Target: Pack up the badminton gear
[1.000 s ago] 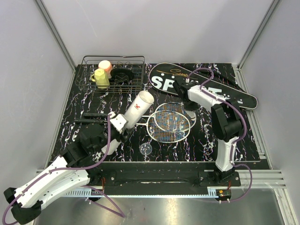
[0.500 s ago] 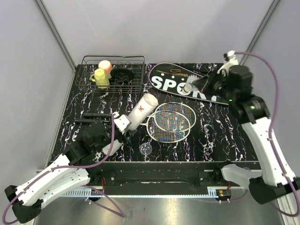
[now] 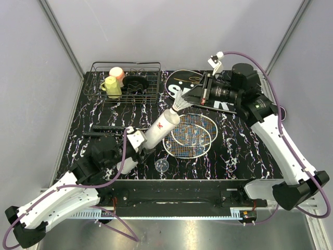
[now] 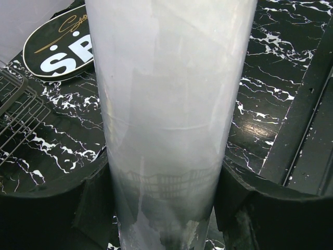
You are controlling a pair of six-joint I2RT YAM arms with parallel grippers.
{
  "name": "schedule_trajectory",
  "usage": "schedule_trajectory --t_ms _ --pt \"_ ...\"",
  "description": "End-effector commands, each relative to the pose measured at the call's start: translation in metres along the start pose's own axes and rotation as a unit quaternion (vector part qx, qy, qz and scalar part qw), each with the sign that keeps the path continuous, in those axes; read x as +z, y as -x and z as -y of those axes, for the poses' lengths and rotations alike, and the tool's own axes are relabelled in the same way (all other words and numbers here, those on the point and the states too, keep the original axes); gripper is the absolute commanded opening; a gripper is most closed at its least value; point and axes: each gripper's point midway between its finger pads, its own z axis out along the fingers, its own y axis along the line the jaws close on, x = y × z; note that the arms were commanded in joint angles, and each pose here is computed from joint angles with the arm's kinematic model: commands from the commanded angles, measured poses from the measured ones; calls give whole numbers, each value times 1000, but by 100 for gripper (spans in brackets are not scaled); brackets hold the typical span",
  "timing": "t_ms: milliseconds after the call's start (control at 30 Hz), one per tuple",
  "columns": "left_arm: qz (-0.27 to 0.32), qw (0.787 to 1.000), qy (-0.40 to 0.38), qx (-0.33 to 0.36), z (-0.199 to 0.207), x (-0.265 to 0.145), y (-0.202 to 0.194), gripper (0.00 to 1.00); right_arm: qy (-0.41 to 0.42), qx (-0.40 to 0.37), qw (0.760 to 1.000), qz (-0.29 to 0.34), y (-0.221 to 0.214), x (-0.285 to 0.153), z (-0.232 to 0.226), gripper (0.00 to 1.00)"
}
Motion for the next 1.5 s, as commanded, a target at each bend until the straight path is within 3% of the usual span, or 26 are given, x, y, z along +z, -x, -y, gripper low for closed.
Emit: schedule_trajectory --t_ms 0,300,333,400,467,533,800,967,1100,1200,1267,1333,1467 --pt "74 997 -5 13 -1 -4 45 10 44 -18 999 -18 -12 3 -25 0" --pt "75 997 -1 13 -3 -3 45 10 4 -31 997 -73 -47 8 -4 2" --pt "73 997 -2 14 -3 -3 44 10 -19 -47 997 -63 -43 8 -2 23" --pt "74 997 -2 13 -3 -3 45 10 -68 -79 992 -67 -41 0 10 42" --pt "72 997 -3 12 -2 -3 43 10 -96 -103 989 -54 -35 -7 15 58" --pt "75 997 -4 14 -2 -3 44 10 -101 -115 986 -64 -38 -10 17 65" --pt "75 997 -4 13 -1 -3 45 10 -60 -84 986 -129 -73 24 20 67" --pt "74 997 -3 11 -2 -3 45 10 -80 -80 983 -143 -88 46 30 68" --pt "77 997 10 9 -6 -5 45 10 -88 -112 985 -97 -68 33 18 75" --pt "76 996 42 5 -17 -8 46 9 -86 -137 985 -55 -51 16 2 87" --pt "74 995 72 3 -28 -11 47 8 -130 -149 980 23 -22 -7 3 96" --pt "69 988 139 -4 -50 -20 46 6 -201 -145 963 110 2 -37 20 100" --pt "74 964 253 -20 -87 -45 45 6 -311 -110 927 180 6 -68 71 100"
